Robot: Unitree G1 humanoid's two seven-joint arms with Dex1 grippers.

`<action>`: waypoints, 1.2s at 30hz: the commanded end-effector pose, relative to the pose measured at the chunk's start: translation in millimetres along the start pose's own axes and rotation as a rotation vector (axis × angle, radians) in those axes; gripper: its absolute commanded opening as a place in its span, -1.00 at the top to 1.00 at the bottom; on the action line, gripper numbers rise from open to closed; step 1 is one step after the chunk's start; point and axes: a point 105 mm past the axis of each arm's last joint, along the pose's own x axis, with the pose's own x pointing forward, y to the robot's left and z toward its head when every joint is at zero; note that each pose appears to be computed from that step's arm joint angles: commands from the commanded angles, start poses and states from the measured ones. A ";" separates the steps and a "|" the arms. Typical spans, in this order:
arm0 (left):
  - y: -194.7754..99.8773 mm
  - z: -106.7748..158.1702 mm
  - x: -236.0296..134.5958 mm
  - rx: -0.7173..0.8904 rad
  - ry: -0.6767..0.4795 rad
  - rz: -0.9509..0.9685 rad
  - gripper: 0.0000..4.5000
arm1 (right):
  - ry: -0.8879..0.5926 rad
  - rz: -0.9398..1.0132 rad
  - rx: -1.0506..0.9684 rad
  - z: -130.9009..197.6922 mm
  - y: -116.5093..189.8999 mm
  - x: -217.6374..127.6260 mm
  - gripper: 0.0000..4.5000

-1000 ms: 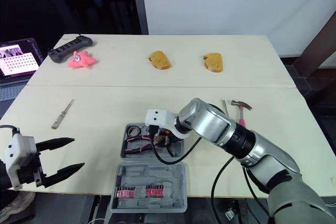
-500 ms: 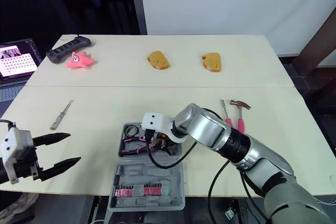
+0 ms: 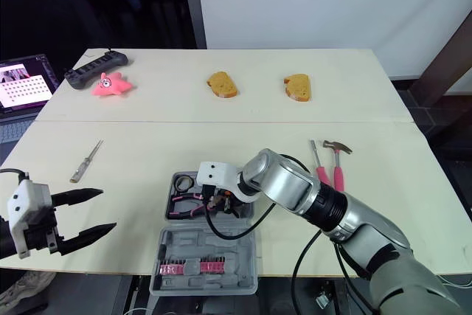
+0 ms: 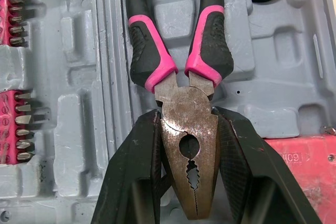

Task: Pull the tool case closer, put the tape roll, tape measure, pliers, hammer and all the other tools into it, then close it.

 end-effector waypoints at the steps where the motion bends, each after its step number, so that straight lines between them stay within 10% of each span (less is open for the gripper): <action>1: 1.4 3.4 -1.7 0.033 0.010 -0.004 -1.00 | -0.023 -0.038 -0.024 7.5 -3.7 -2.9 0.10; 6: 0.8 2.2 1.5 0.035 0.008 -0.020 -1.00 | -0.062 -0.040 -0.038 19.0 -4.8 -15.9 -0.95; 16: -0.1 2.5 6.6 0.041 -0.005 -0.050 -1.00 | -0.429 -0.052 -0.072 37.1 -2.6 -40.4 -0.95; 26: -3.1 7.9 17.9 0.060 -0.028 -0.097 -1.00 | -0.462 -0.082 -0.075 12.1 -10.5 7.5 0.98; 36: -4.1 4.8 17.4 0.062 -0.017 -0.091 -1.00 | -0.234 -0.023 -0.103 -50.6 5.4 55.9 0.99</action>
